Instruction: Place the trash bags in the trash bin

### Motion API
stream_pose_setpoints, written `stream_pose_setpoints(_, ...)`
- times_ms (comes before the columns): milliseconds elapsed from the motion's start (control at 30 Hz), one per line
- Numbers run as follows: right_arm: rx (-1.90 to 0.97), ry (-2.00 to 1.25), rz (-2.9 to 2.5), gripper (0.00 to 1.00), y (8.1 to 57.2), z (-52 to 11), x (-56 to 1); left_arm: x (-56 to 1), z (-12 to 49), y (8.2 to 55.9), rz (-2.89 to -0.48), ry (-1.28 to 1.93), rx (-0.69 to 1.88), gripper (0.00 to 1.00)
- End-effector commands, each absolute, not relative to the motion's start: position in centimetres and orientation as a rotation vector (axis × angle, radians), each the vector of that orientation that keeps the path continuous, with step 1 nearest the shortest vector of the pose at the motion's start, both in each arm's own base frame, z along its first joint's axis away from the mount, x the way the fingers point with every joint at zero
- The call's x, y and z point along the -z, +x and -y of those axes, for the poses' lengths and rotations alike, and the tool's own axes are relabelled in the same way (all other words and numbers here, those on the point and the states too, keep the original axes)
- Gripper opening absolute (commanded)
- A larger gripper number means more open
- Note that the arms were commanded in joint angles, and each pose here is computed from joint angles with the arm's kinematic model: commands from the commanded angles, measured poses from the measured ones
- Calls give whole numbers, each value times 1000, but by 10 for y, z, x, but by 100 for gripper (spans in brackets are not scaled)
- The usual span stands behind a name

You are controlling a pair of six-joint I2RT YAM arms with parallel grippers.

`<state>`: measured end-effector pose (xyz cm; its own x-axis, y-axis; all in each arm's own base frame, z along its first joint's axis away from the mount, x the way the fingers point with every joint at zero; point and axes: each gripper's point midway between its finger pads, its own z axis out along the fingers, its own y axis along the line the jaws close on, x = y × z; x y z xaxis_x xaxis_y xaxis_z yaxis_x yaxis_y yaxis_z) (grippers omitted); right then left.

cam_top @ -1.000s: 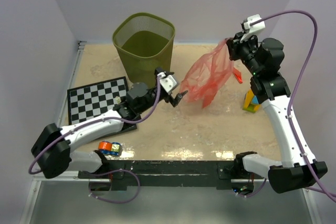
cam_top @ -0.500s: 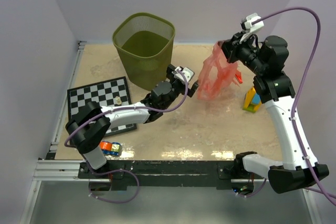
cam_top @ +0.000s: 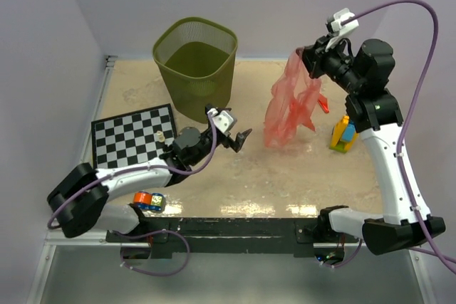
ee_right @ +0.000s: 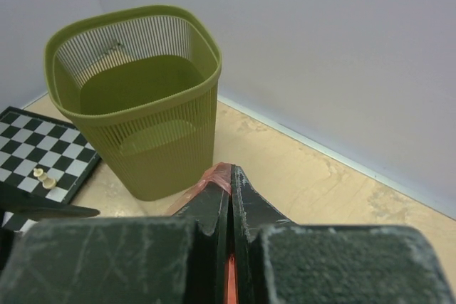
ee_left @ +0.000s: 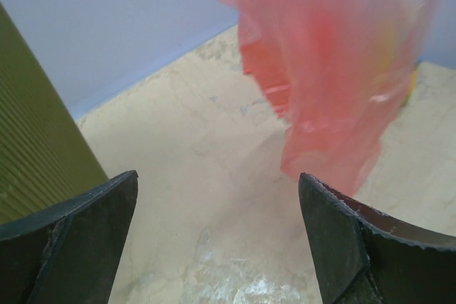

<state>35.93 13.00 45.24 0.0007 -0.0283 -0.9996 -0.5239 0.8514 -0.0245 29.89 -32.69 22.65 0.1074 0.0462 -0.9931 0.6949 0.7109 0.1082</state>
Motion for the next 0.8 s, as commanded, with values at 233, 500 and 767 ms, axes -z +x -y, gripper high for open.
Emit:
stream_pose_setpoints(233,-401,-422,-1549,0,380,-131,-432,-317,376,295,-1215,622,598,98)
stream_pose_setpoints(500,-434,-337,-1559,0,390,-133,-434,-295,399,319,-1353,614,441,90)
stream_pose_setpoints(767,-448,-409,-1541,0,383,-142,-438,-252,386,385,-1524,572,194,54)
